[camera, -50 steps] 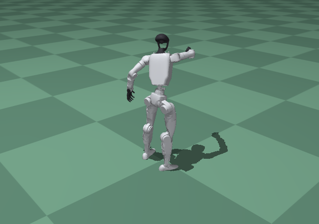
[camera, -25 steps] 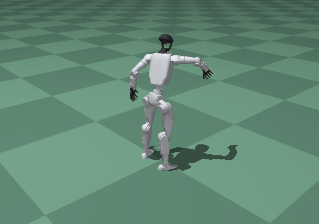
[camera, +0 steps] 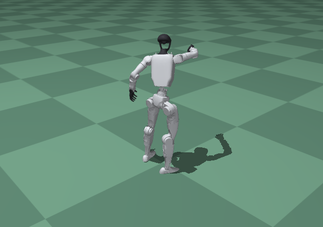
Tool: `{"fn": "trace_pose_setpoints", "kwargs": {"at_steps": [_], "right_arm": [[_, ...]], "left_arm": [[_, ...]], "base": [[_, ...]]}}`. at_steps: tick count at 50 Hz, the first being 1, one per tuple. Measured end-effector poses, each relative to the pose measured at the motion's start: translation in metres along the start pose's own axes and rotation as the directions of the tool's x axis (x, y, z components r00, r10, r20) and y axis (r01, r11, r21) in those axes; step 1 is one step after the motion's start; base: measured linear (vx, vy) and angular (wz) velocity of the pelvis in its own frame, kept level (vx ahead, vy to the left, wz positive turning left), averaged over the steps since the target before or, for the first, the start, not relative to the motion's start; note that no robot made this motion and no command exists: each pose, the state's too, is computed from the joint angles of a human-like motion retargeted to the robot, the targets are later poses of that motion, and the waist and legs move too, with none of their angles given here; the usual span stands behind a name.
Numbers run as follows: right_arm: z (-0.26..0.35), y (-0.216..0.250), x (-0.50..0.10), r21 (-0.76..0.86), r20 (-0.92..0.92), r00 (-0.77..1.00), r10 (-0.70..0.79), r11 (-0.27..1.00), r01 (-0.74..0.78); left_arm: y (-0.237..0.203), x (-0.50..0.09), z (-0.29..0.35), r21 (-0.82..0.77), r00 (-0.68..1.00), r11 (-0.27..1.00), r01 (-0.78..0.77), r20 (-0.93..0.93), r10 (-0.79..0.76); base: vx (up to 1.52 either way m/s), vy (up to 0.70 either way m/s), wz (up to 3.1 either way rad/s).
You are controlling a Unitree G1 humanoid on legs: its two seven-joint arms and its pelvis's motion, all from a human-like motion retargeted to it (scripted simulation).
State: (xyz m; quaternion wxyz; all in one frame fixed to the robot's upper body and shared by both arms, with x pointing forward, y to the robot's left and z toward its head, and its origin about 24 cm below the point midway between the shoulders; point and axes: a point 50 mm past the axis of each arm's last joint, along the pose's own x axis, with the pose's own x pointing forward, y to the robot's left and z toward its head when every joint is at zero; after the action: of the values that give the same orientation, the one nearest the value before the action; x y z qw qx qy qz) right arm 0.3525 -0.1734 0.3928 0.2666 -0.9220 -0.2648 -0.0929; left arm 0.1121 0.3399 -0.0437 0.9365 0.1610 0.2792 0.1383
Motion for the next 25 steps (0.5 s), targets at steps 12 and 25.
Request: {"fn": "trace_pose_setpoints", "kwargs": {"at_steps": [12,25], "right_arm": [[0.113,-0.088,-0.038,0.287,0.474,0.809,-0.347,0.93,0.231],[0.038,0.134,-0.11,0.047,0.2,0.859,0.472,0.871,-0.489]], "left_arm": [[0.006,-0.013,-0.036,-0.073,0.981,0.991,-0.108,-0.17,0.095],[-0.005,-0.021,-0.045,-0.015,0.984,0.997,-0.079,-0.162,0.075]], "base": [[0.0,0.0,-0.02],[-0.05,0.05,-0.14]]}}
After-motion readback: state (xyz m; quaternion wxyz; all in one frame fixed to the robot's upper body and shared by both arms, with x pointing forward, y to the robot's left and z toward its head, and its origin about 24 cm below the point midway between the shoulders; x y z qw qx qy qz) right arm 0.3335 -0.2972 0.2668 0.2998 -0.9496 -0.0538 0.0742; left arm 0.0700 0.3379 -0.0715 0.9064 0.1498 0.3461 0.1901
